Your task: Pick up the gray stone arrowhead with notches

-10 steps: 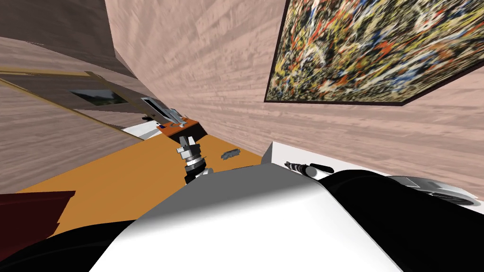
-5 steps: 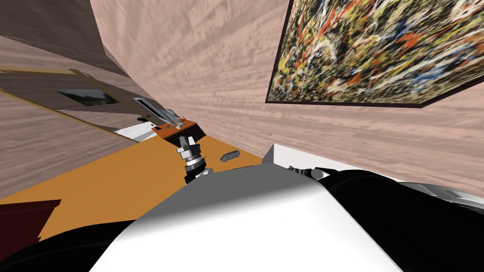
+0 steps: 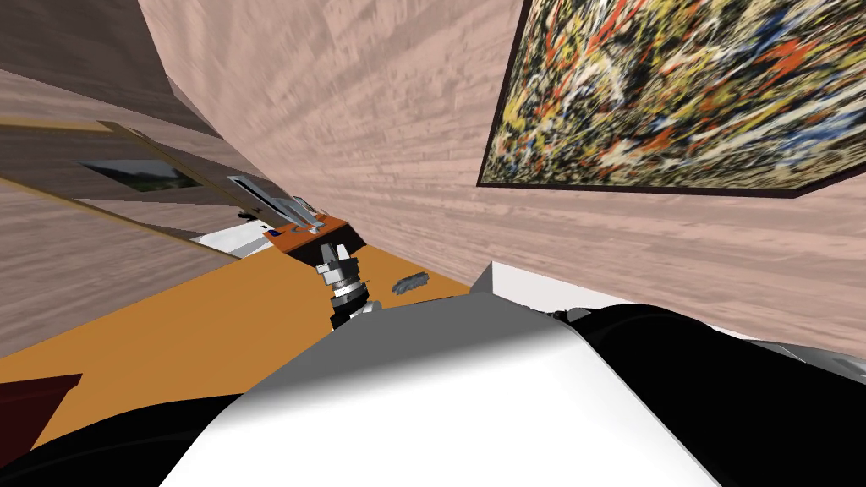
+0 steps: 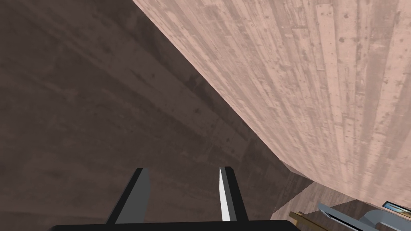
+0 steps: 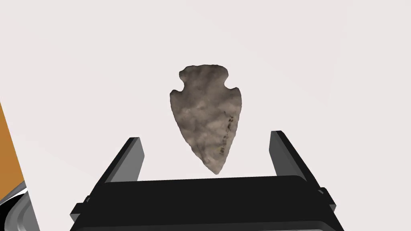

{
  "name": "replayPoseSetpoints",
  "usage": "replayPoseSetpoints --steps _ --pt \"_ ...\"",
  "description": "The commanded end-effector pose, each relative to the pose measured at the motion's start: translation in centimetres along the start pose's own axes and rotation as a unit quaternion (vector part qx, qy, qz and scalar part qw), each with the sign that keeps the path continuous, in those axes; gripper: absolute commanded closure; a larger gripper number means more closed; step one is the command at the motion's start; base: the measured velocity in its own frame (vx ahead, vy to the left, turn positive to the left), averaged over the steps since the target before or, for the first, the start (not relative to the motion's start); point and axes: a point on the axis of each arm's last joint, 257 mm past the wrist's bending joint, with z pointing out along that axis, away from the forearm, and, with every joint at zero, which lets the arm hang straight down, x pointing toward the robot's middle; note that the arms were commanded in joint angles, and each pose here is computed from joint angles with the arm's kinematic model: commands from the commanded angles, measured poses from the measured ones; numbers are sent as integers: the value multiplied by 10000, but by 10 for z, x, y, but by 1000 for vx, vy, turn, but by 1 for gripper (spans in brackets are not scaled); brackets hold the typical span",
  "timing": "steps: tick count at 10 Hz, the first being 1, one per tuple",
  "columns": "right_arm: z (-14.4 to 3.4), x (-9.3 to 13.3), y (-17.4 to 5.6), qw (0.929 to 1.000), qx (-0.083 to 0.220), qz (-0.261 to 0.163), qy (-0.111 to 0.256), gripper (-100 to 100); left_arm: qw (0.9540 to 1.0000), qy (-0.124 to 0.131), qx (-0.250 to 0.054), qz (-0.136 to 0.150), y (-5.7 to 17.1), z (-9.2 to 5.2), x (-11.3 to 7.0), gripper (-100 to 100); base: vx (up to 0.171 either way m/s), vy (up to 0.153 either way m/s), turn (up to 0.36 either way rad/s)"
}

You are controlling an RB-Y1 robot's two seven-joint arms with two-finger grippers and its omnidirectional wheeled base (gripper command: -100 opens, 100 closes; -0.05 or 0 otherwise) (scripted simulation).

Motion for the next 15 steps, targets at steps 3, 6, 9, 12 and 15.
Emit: replayPoseSetpoints --steps 3,6,9,12,15 --pt "-6 -37 19 9972 41 477 -566 -100 10000 0 0 0 0 0 0 0 119 -14 -22" --pt "-8 -44 25 9957 47 599 -701 -100 10000 0 0 0 0 0 0 0 93 -2 -6" --pt "7 -51 22 9958 53 588 -699 -100 10000 0 1 -1 0 0 0 0 12 -8 -18" --pt "9 -53 22 9959 53 582 -697 100 10000 0 1 -1 0 0 0 0 9 -8 -9" --pt "9 -52 22 9959 47 573 -694 100 10000 0 1 -1 0 0 0 0 0 0 0"
